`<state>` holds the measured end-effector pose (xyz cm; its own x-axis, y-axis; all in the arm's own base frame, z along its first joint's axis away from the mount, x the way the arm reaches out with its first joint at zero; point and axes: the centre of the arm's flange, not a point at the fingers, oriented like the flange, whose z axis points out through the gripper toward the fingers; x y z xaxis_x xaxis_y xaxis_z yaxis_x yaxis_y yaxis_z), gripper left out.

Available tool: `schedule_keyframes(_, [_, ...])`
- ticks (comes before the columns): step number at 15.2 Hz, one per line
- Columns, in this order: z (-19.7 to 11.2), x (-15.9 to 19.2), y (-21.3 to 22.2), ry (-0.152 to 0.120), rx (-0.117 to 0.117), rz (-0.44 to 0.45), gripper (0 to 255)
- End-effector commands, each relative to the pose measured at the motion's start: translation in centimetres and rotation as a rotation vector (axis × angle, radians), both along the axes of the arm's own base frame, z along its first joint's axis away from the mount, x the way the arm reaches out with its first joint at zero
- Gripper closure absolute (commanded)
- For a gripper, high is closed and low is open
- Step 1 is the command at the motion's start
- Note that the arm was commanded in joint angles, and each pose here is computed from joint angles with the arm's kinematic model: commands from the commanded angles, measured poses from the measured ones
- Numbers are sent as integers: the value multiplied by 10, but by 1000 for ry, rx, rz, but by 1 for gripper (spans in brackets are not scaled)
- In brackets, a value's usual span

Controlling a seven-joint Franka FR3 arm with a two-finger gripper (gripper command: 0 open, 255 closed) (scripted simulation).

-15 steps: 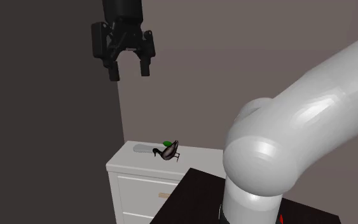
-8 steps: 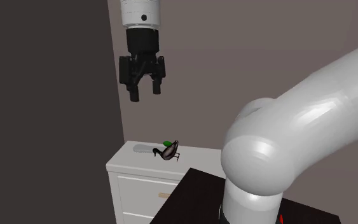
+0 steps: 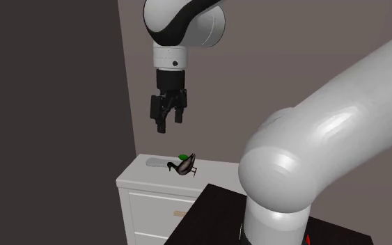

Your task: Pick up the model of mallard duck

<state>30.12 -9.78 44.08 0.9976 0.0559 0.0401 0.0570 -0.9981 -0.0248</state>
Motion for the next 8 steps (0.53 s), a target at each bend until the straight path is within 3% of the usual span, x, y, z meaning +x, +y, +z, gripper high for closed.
schedule_keyframes(1, [-19, 5, -16, -19, -1, 15, 0])
schedule_keyframes(8, [-85, 24, -76, -74, -2, 63, 0])
